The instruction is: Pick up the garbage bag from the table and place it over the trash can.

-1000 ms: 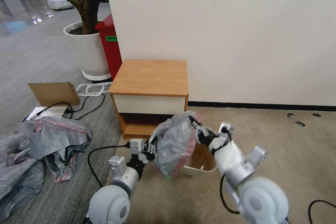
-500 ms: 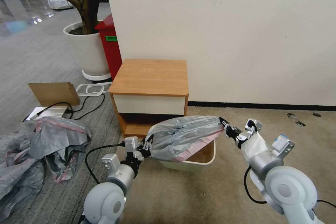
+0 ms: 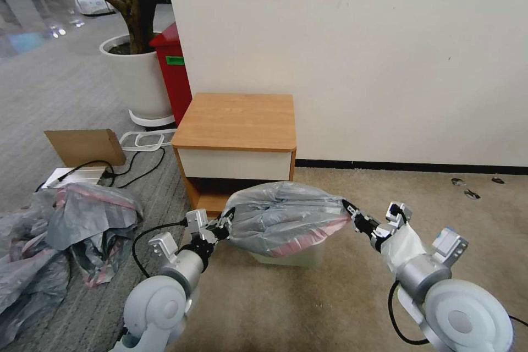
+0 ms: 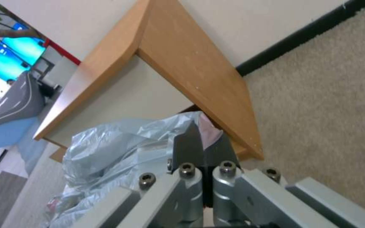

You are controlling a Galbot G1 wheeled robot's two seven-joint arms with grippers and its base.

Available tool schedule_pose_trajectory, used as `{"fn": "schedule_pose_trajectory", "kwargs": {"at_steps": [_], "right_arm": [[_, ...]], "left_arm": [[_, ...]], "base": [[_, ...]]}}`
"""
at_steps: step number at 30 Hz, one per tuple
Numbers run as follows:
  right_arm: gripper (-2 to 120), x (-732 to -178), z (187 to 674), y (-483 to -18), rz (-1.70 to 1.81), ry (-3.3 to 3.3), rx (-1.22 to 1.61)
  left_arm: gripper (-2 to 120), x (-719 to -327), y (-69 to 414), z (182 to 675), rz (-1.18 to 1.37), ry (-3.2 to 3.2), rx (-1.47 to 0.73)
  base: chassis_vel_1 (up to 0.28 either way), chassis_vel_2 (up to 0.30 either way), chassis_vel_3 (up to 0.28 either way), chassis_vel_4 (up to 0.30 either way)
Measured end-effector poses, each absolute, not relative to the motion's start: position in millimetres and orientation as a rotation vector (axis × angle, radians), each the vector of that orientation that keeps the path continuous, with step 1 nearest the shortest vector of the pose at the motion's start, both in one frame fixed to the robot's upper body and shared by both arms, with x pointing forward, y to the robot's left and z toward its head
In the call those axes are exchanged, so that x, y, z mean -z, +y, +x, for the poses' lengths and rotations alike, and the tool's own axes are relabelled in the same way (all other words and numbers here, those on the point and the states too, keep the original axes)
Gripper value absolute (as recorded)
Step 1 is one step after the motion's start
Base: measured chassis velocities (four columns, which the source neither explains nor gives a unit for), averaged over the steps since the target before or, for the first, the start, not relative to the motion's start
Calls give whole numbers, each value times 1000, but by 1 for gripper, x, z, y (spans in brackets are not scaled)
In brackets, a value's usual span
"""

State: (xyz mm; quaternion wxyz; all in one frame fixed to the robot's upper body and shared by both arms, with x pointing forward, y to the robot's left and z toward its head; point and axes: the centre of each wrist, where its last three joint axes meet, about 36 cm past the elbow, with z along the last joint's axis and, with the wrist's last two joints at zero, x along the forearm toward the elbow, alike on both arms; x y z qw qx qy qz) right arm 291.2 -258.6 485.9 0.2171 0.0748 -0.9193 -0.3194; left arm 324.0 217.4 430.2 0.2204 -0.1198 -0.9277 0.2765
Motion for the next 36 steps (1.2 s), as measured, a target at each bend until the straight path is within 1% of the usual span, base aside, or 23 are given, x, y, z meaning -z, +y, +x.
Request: {"fn": "schedule_pose_trajectory", "kwargs": {"at_steps": [4,5,6,9,10,12,14,15,16,17,18,19,20,21,22,25,26,27,29,30,32,33,36], "right_arm": [[0,-485,292,-259,216,-2550,894],[6,-486,291,-258,229,-2557,900],[6,-486,291,-258,229,-2557,900],[19,-498,282,-254,271,-2574,914],[19,-498,282,-254,271,-2574,914],[30,-507,269,-249,292,-2572,928],[32,-509,265,-248,297,-2569,933],[39,-511,260,-247,308,-2562,946],[41,-511,258,-247,312,-2560,951],[47,-512,255,-246,326,-2549,972],[47,-512,255,-246,326,-2549,972],[52,-511,252,-245,345,-2539,992],[54,-511,251,-245,357,-2535,1002],[61,-508,248,-244,407,-2522,1030],[61,-508,248,-244,407,-2522,1030],[78,-493,245,-242,517,-2487,1112],[78,-493,245,-242,517,-2487,1112],[80,-489,246,-242,529,-2486,1129],[91,-481,248,-243,553,-2505,1174],[91,-481,248,-243,553,-2505,1174],[98,-478,249,-243,562,-2520,1194],[100,-477,250,-243,559,-2526,1202],[100,-475,251,-242,551,-2534,1210]], "left_arm": [[9,-430,218,324,-335,-2564,-757],[9,-431,219,325,-335,-2565,-755],[9,-431,219,325,-335,-2565,-755],[9,-429,219,327,-326,-2569,-742],[9,-429,219,327,-326,-2569,-742],[9,-428,221,331,-306,-2582,-727],[9,-428,221,332,-297,-2587,-727],[9,-429,221,334,-281,-2595,-730],[9,-429,222,334,-277,-2597,-731],[9,-429,222,336,-259,-2604,-741],[9,-429,222,336,-259,-2604,-741],[9,-430,222,337,-251,-2603,-754],[9,-430,222,337,-248,-2601,-761],[9,-431,221,337,-246,-2595,-781],[9,-431,221,337,-246,-2595,-781],[9,-437,223,337,-240,-2565,-850],[9,-437,223,337,-240,-2565,-850],[9,-438,224,337,-242,-2559,-858],[9,-439,226,335,-246,-2550,-869],[9,-439,226,335,-246,-2550,-869],[9,-440,227,334,-248,-2546,-875],[9,-440,227,334,-249,-2544,-876],[9,-440,226,333,-249,-2543,-877]], "base": [[0,0,0,0],[0,0,0,0],[0,0,0,0],[0,0,0,0],[0,0,0,0],[0,0,0,0],[0,0,0,0],[0,0,0,0],[0,0,0,0],[0,0,0,0],[0,0,0,0],[0,0,0,0],[0,0,0,0],[0,0,0,0],[0,0,0,0],[0,0,0,0],[0,0,0,0],[0,0,0,0],[0,0,0,0],[0,0,0,0],[0,0,0,0],[0,0,0,0],[0,0,0,0]]}}
